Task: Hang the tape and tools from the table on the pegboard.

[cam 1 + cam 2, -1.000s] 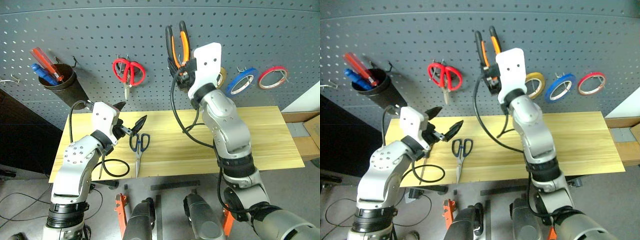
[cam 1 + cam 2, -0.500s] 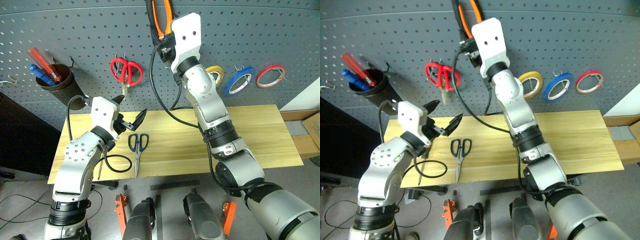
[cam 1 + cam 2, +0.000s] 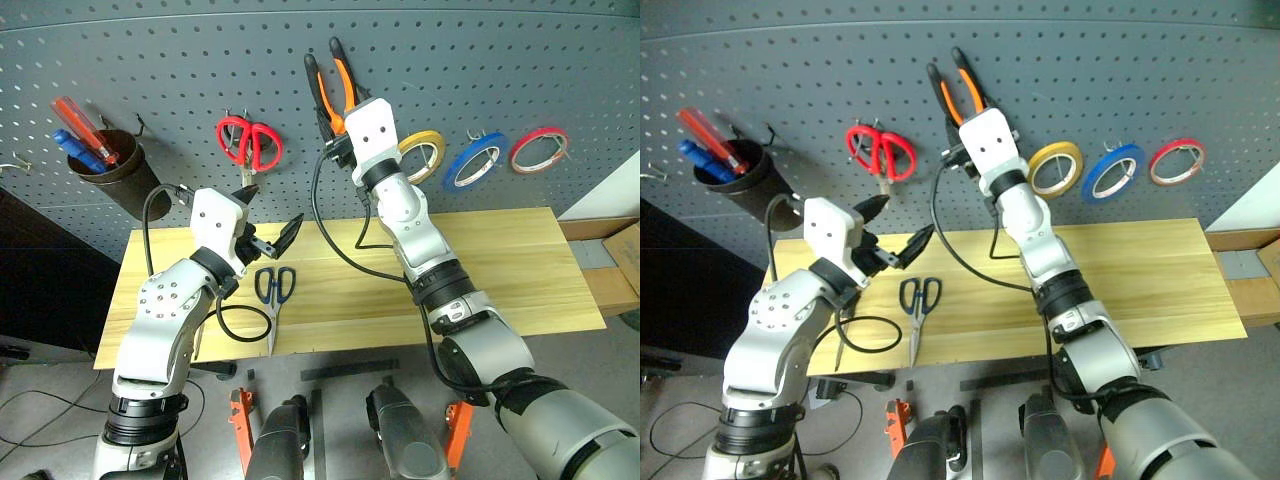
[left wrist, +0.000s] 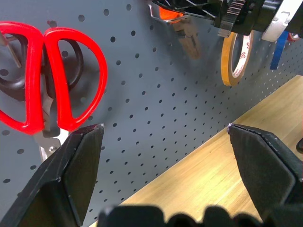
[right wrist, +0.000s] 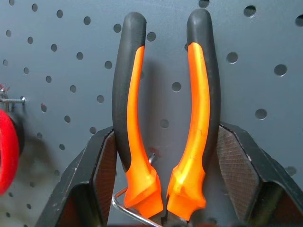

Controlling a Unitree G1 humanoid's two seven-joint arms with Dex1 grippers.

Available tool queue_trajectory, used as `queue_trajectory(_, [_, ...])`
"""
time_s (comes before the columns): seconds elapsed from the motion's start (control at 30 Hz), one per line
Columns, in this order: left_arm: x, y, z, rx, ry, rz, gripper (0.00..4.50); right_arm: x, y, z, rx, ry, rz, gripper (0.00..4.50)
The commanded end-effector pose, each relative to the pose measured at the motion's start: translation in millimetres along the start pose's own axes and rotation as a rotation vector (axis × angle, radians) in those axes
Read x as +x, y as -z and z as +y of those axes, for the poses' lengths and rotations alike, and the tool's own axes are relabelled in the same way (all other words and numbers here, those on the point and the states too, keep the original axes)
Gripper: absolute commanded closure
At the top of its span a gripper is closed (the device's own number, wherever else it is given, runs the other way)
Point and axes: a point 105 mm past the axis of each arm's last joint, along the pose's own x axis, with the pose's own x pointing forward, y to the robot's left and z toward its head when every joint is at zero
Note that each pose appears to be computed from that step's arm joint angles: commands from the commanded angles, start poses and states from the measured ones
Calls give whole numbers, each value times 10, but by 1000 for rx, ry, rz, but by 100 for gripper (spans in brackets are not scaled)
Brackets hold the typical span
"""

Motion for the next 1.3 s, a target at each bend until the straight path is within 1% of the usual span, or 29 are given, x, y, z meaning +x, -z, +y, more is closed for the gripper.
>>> queue_trajectory(0.03, [23, -78, -3, 33, 1, -32, 0, -25, 38, -24, 87, 11, 56, 119])
queue_trajectory(0.07, [27, -66, -3, 35, 1, -26, 0, -42, 63, -27, 95, 8, 75, 99])
queue_trajectory(0.17, [32, -50, -5, 39, 2, -20, 0, -100, 130, -11, 112, -14, 133, 4])
queue_trajectory(0.33, [29, 30, -50, 35, 20, 20, 0, -289, 229, 1, 147, -63, 246, 4])
queue_trajectory(0.37, [21, 57, -72, 30, 27, 34, 0, -333, 222, -12, 154, -67, 260, 4])
queue_trajectory(0.43, [-16, 150, -128, 4, 45, 88, 0, -461, 185, 28, 218, -130, 302, 4])
queue_trajectory(0.57, [-183, 505, -252, -10, 85, 307, 0, -821, 26, 258, 391, -371, 378, 4])
queue_trajectory(0.67, [-370, 807, -265, -55, 28, 499, 0, -1117, -57, 327, 511, -497, 440, 4])
queue_trajectory(0.8, [-567, 1118, -348, -77, -6, 698, 0, -1504, -121, 414, 545, -683, 503, 4])
queue_trajectory(0.9, [-671, 1292, -407, -96, -25, 818, 0, -1668, -156, 461, 525, -769, 525, 4])
queue_trajectory(1.03, [-678, 1456, -481, -154, -79, 886, 0, -1779, -164, 551, 503, -841, 549, 4])
queue_trajectory(1.23, [-607, 1616, -497, -182, -160, 935, 0, -1802, -144, 609, 481, -852, 560, 4])
queue_trajectory(1.3, [-571, 1661, -450, -184, -205, 941, 0, -1806, -133, 600, 477, -847, 566, 4])
